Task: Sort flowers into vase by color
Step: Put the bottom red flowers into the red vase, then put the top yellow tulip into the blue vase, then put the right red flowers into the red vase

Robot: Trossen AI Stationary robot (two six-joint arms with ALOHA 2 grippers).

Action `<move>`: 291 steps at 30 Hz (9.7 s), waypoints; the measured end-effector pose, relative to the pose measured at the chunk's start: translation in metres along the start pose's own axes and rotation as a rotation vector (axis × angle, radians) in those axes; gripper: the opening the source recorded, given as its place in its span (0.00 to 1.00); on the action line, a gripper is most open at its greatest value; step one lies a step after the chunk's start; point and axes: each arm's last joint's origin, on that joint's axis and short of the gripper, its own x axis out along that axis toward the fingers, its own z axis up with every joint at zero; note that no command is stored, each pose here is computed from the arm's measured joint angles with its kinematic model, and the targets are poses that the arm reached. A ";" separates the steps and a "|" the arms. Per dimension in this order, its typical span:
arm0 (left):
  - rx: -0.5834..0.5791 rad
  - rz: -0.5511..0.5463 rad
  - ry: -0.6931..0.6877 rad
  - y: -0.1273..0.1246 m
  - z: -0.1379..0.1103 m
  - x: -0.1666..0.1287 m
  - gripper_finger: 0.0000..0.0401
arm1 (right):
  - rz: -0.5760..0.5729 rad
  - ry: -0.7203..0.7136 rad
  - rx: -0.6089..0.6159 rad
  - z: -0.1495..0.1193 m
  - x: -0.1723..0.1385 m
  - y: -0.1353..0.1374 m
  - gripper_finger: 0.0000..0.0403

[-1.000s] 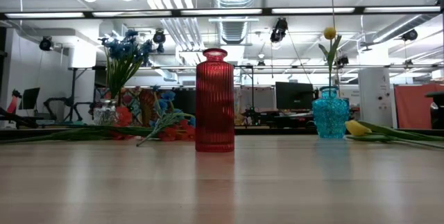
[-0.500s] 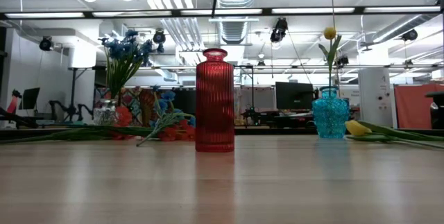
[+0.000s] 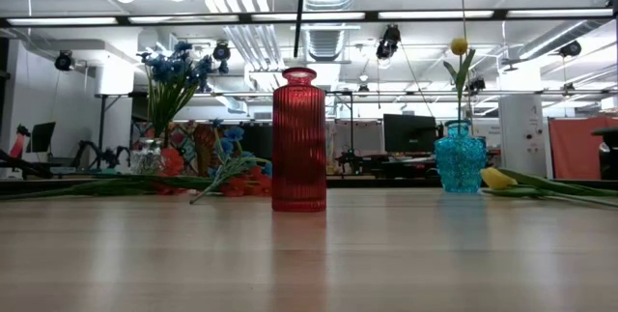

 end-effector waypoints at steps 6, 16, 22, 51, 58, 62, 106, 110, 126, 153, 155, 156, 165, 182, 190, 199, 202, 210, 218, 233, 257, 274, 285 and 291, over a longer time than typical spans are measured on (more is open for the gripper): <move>0.000 0.000 0.000 0.000 0.000 0.000 0.56 | -0.005 0.019 0.015 -0.006 -0.002 -0.002 0.08; 0.000 0.001 0.000 0.000 0.000 0.000 0.56 | -0.002 0.037 0.012 -0.008 -0.002 -0.002 0.08; 0.000 0.000 0.000 0.000 0.000 0.000 0.56 | 0.001 0.060 0.008 -0.012 -0.001 -0.001 0.08; 0.001 0.001 0.000 0.000 0.000 0.000 0.56 | -0.041 0.120 0.103 -0.038 0.010 -0.004 0.25; 0.000 0.001 0.000 0.000 0.000 0.000 0.56 | -0.058 0.169 0.094 -0.042 0.009 -0.004 0.41; -0.003 0.001 0.000 0.000 0.000 0.000 0.56 | -0.054 0.207 0.088 -0.044 0.007 -0.004 0.47; 0.010 -0.019 0.071 -0.016 -0.013 0.009 0.56 | -0.761 1.509 0.710 -0.057 -0.141 -0.020 0.65; 0.017 -0.016 0.073 -0.015 -0.014 0.009 0.56 | -0.793 1.555 0.720 -0.056 -0.146 -0.020 0.65; 0.043 -0.006 0.082 -0.014 -0.016 0.009 0.56 | -0.837 1.677 0.765 -0.102 -0.171 -0.030 0.59; 0.042 0.001 0.074 -0.014 -0.016 0.009 0.56 | -0.800 1.678 0.870 -0.146 -0.194 -0.033 0.16; 0.042 0.001 0.074 -0.014 -0.016 0.009 0.56 | -0.803 1.673 0.871 -0.145 -0.193 -0.033 0.10; 0.042 0.001 0.074 -0.014 -0.016 0.009 0.56 | -0.806 1.672 0.866 -0.145 -0.193 -0.033 0.07; 0.042 0.000 0.075 -0.014 -0.016 0.009 0.56 | -0.811 1.661 0.868 -0.132 -0.184 -0.036 0.04; 0.046 0.001 0.076 -0.014 -0.016 0.009 0.56 | -0.805 1.471 0.669 -0.028 -0.146 -0.059 0.04; 0.052 0.003 0.079 -0.013 -0.016 0.009 0.56 | -0.698 1.001 0.473 0.025 -0.120 -0.075 0.04; 0.051 0.003 0.078 -0.013 -0.016 0.009 0.56 | -0.596 0.542 0.269 0.051 -0.117 -0.085 0.04; 0.051 0.003 0.078 -0.013 -0.016 0.009 0.56 | -0.606 0.443 0.222 0.048 -0.120 -0.090 0.04; 0.051 0.003 0.078 -0.013 -0.016 0.009 0.56 | -0.860 0.406 0.091 0.026 -0.135 -0.104 0.04; 0.054 0.005 0.078 -0.013 -0.016 0.009 0.56 | -1.141 0.311 0.056 0.036 -0.164 -0.107 0.04; 0.055 0.023 0.060 -0.012 -0.016 0.009 0.56 | -1.325 0.365 0.016 0.027 -0.171 -0.134 0.04; 0.058 0.023 0.060 -0.012 -0.016 0.009 0.56 | -1.379 0.417 0.065 0.000 -0.166 -0.147 0.04; 0.059 0.023 0.060 -0.012 -0.016 0.009 0.56 | -1.378 0.434 0.061 -0.006 -0.167 -0.146 0.13; 0.059 0.024 0.060 -0.012 -0.016 0.009 0.56 | -1.377 0.445 0.057 -0.007 -0.167 -0.146 0.31; 0.059 0.024 0.060 -0.012 -0.016 0.009 0.56 | -1.374 0.452 0.058 -0.005 -0.171 -0.144 0.41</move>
